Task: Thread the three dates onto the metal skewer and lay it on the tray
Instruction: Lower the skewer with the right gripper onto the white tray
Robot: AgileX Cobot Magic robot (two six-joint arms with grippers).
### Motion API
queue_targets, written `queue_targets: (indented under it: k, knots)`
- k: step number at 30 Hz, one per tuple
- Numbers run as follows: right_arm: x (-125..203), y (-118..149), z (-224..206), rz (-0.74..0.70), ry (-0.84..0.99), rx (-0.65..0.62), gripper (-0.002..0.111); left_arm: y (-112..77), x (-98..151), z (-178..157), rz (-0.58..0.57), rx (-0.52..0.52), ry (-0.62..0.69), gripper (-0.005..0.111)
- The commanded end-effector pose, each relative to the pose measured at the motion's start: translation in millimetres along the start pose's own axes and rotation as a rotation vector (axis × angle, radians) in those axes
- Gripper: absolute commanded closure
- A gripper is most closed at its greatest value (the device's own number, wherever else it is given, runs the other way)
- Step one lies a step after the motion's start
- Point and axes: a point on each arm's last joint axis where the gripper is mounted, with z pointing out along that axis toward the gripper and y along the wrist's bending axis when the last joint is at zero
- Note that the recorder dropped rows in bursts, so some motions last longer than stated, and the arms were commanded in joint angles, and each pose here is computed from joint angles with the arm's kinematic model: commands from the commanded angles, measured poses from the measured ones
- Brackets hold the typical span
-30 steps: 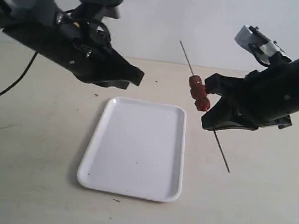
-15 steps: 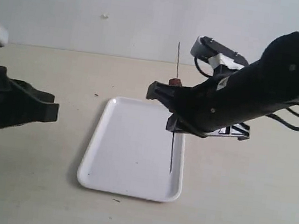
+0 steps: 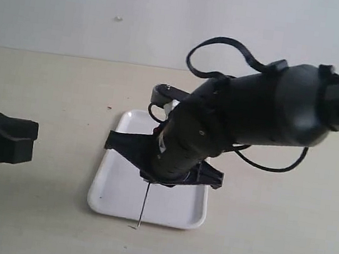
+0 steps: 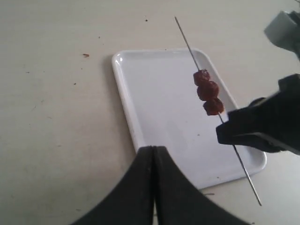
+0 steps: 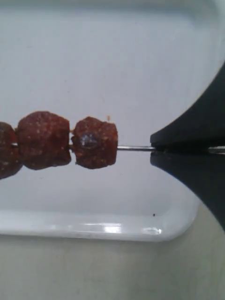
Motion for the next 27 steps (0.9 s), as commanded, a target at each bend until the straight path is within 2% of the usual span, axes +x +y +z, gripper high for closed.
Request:
queue_targets:
  k: [1, 23, 27]
  knots:
    - [-9, 6, 11, -0.038, -0.003, 0.091, 0.108, -1.3, 4, -4, -0.01, 0.018, 0.035, 0.107]
    - [1, 1, 51, -0.019, 0.062, 0.148, 0.108, -3.3, 5, -10, -0.008, 0.038, 0.052, 0.107]
    - [0, 1, 51, -0.019, 0.059, 0.14, 0.098, -3.3, 5, -10, -0.008, 0.038, 0.052, 0.107]
